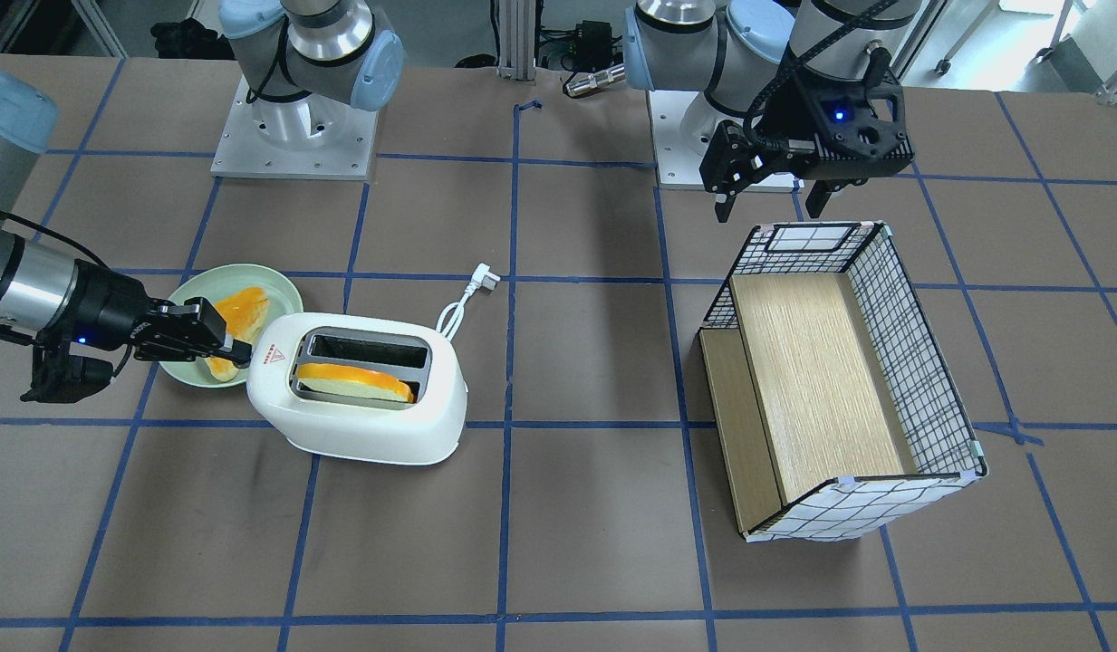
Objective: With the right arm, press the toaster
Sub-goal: 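Position the right gripper on top of the toaster lever, then press the toaster lever down with the right gripper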
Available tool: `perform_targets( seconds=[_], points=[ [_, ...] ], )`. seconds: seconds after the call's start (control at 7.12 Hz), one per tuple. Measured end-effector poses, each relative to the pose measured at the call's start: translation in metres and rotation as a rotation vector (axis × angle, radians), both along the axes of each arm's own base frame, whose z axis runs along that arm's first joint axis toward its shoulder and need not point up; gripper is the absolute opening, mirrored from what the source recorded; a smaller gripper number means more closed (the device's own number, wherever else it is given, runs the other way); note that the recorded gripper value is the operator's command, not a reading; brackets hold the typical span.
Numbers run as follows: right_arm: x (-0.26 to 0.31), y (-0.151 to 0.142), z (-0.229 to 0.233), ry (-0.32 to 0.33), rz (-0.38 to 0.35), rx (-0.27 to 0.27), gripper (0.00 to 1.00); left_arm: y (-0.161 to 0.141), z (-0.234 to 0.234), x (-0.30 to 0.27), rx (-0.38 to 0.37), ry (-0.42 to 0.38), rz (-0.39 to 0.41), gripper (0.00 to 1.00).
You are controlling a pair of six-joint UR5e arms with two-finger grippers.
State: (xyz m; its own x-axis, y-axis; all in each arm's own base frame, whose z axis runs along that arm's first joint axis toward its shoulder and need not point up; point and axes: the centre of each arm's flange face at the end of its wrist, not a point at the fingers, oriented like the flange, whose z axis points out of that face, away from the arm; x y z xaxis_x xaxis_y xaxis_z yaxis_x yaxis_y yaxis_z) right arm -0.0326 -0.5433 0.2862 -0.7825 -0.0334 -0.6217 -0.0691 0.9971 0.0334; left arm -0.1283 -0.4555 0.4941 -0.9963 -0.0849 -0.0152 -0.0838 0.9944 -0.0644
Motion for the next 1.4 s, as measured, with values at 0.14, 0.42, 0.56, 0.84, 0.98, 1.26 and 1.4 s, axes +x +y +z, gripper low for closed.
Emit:
perform_targets(
  seconds=[0.14, 0.42, 0.56, 0.84, 0.98, 1.26, 1.4],
  points=[
    [0.0, 0.0, -0.002, 0.0, 0.001, 0.0, 0.0, 0.0, 0.0, 0.0, 0.0, 0.0, 0.0, 1.0],
    [0.0, 0.001, -0.003, 0.006, -0.009, 0.009, 0.0, 0.0, 0.0, 0.0, 0.0, 0.001, 0.0, 1.0],
    [-0.001, 0.0, -0.006, 0.014, -0.02, 0.018, 0.0, 0.0, 0.0, 0.0, 0.0, 0.0, 0.0, 1.0],
    [-0.004, -0.004, -0.017, 0.027, -0.026, 0.019, 0.0, 0.0, 0.0, 0.0, 0.0, 0.0, 0.0, 1.0],
    [-0.004, -0.005, -0.02, 0.029, -0.026, 0.02, 0.0, 0.0, 0.0, 0.0, 0.0, 0.0, 0.0, 1.0],
    [-0.005, -0.005, -0.025, 0.028, -0.03, 0.029, 0.0, 0.0, 0.0, 0.0, 0.0, 0.0, 0.0, 1.0],
    [-0.005, -0.006, -0.029, 0.026, -0.031, 0.036, 0.0, 0.0, 0.0, 0.0, 0.0, 0.0, 0.0, 1.0]
  ],
)
